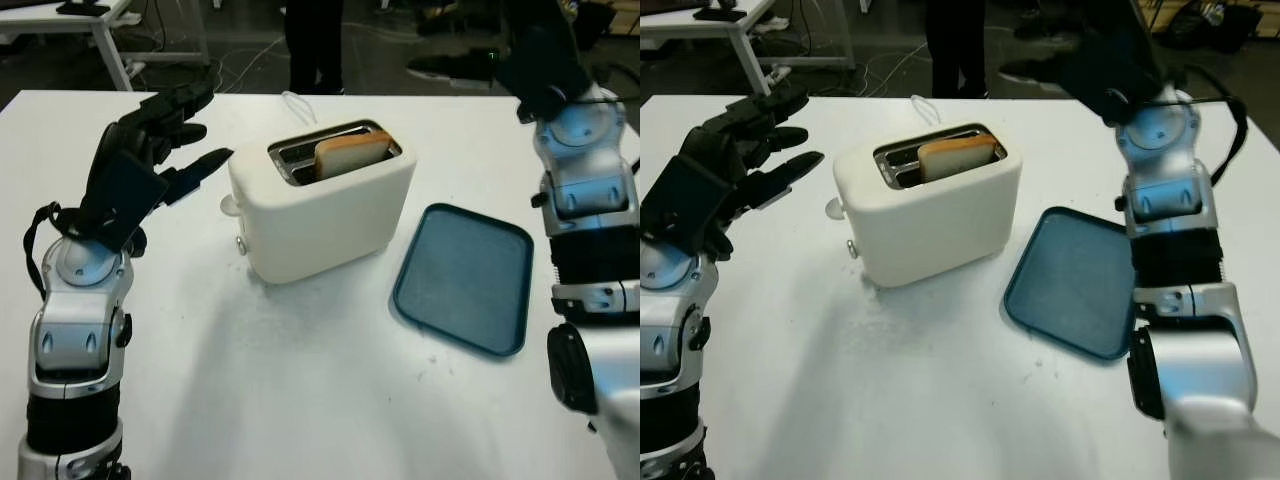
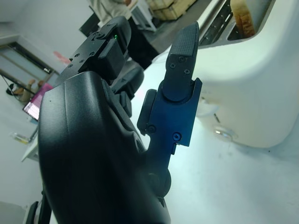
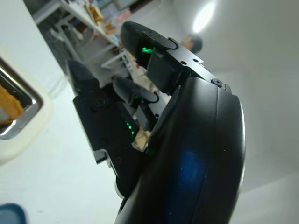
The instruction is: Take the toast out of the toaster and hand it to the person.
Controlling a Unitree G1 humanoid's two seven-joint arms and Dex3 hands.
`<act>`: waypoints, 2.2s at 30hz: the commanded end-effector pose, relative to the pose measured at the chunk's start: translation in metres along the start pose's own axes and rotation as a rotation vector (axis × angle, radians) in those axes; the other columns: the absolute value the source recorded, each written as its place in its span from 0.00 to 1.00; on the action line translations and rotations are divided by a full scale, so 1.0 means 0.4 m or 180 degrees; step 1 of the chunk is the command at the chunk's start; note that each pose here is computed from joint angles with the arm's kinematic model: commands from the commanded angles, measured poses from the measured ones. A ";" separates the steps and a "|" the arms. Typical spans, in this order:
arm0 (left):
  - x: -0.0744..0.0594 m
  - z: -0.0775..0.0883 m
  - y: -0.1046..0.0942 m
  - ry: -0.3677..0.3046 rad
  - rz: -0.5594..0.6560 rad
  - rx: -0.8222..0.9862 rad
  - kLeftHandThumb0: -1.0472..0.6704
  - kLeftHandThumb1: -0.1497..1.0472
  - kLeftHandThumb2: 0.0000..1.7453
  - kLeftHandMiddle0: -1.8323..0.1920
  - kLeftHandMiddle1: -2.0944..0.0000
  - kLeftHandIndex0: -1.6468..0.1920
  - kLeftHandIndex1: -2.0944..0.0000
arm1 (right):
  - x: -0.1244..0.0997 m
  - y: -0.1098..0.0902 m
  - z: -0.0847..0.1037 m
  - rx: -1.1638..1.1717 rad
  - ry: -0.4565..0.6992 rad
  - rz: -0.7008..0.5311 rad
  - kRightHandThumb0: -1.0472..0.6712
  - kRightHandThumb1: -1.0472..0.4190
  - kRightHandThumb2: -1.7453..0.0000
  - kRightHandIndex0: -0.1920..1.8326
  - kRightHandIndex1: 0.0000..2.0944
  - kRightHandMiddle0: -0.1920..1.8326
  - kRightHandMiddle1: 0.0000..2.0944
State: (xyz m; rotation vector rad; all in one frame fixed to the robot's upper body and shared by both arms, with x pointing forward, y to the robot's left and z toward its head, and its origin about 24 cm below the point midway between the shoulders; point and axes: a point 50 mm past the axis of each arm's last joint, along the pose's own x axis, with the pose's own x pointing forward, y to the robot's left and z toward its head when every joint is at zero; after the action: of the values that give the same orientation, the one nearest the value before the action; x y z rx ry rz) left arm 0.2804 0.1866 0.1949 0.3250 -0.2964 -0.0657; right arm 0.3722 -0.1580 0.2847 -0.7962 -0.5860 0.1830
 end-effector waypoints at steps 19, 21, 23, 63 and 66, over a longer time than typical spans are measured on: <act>-0.010 -0.003 0.004 0.0034 0.0027 -0.0023 0.34 0.89 0.03 0.83 0.61 0.62 1.00 | 0.033 0.124 0.045 -0.1162 -0.0090 0.1475 0.37 0.26 1.00 0.43 0.32 0.55 0.02; -0.010 -0.004 0.005 0.0042 0.0033 -0.0004 0.33 0.89 0.03 0.83 0.61 0.62 0.99 | 0.034 0.129 0.046 -0.1203 -0.0100 0.1535 0.37 0.26 1.00 0.43 0.32 0.55 0.01; -0.011 -0.004 0.005 0.0050 0.0043 0.0002 0.33 0.89 0.03 0.83 0.61 0.62 0.99 | 0.034 0.136 0.045 -0.1277 -0.0085 0.1611 0.37 0.26 1.00 0.43 0.32 0.54 0.01; -0.008 -0.009 -0.001 0.0097 0.0037 -0.0019 0.34 0.89 0.01 0.82 0.62 0.62 0.99 | 0.022 0.236 0.009 -0.1330 0.0082 0.2362 0.39 0.22 1.00 0.51 0.54 0.66 0.05; -0.007 -0.008 -0.002 0.0074 0.0037 -0.0013 0.34 0.89 0.01 0.82 0.62 0.62 0.99 | 0.015 0.243 0.003 -0.1457 0.0101 0.2455 0.38 0.22 1.00 0.51 0.65 0.64 0.23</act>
State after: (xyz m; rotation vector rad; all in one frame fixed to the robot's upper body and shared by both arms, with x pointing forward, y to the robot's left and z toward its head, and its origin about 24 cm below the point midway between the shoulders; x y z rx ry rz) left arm 0.2781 0.1880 0.1903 0.3195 -0.2722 -0.0520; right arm 0.3836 -0.0858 0.2294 -1.4057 -0.3124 0.7188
